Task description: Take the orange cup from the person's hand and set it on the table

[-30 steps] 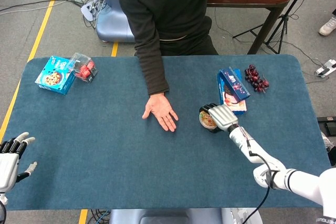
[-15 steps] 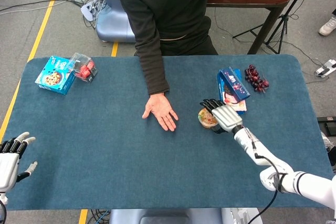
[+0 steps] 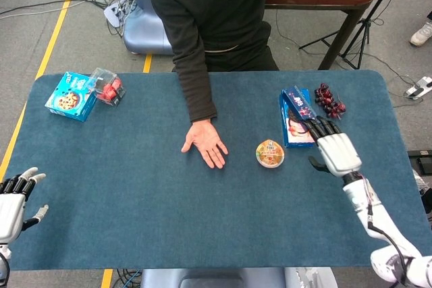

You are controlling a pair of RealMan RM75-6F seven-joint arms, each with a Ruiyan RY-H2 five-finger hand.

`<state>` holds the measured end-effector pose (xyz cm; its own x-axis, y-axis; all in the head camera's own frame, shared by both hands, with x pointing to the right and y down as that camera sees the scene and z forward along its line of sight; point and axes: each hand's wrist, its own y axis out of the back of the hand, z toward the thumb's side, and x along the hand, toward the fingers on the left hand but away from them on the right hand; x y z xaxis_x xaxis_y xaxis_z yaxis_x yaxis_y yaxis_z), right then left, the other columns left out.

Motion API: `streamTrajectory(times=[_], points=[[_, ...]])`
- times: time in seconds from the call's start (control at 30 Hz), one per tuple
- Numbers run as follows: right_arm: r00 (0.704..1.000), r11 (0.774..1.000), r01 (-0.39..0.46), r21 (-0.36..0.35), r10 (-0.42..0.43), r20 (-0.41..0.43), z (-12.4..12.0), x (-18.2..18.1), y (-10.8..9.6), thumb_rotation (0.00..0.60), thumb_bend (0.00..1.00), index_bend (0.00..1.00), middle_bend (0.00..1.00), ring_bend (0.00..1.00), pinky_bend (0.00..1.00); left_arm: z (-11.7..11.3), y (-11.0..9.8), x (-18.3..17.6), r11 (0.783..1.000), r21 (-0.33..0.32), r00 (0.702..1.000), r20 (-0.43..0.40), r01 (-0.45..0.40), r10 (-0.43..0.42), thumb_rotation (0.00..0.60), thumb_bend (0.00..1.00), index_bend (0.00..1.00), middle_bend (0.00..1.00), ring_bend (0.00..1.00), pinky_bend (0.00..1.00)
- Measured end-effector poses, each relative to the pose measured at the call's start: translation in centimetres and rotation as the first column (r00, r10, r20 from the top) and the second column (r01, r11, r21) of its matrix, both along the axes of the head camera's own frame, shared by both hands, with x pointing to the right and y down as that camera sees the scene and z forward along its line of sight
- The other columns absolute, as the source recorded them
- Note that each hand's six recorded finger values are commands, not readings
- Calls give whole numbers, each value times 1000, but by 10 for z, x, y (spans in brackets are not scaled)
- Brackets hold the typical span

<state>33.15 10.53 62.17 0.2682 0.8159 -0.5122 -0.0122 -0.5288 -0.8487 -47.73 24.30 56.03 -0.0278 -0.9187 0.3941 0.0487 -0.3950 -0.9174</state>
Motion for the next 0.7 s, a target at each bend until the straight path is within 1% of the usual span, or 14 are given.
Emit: streamTrajectory(times=[0.13,0.3,0.43,0.53,0.7], points=[[997,997,-60,38,61,-45,-18,32,19,600,298,0,98,0,129,3,-2,0,1000,-2,1000,0,-2,2,600,228,258,188,197,200],[988,987,-130,91,136,-67,-37,59,39,600,299,0,99,0,129,4,-6,3,1000,6,1000,-5,-8,8,600,228,258,188,197,200],[977,972,-193,135,203,-67,-51,79,57,600,299,0,116,0,129,4,-8,4,1000,9,1000,-10,-11,11,600,228,258,188,197,200],[969,960,-233,154,243,-53,-59,90,70,600,298,0,122,0,129,5,-9,6,1000,12,1000,-14,-14,14,600,228,258,188,197,200],[962,952,-257,166,268,-47,-65,97,83,600,299,0,122,0,129,7,-11,9,1000,12,1000,-20,-21,21,600,228,258,188,197,200]])
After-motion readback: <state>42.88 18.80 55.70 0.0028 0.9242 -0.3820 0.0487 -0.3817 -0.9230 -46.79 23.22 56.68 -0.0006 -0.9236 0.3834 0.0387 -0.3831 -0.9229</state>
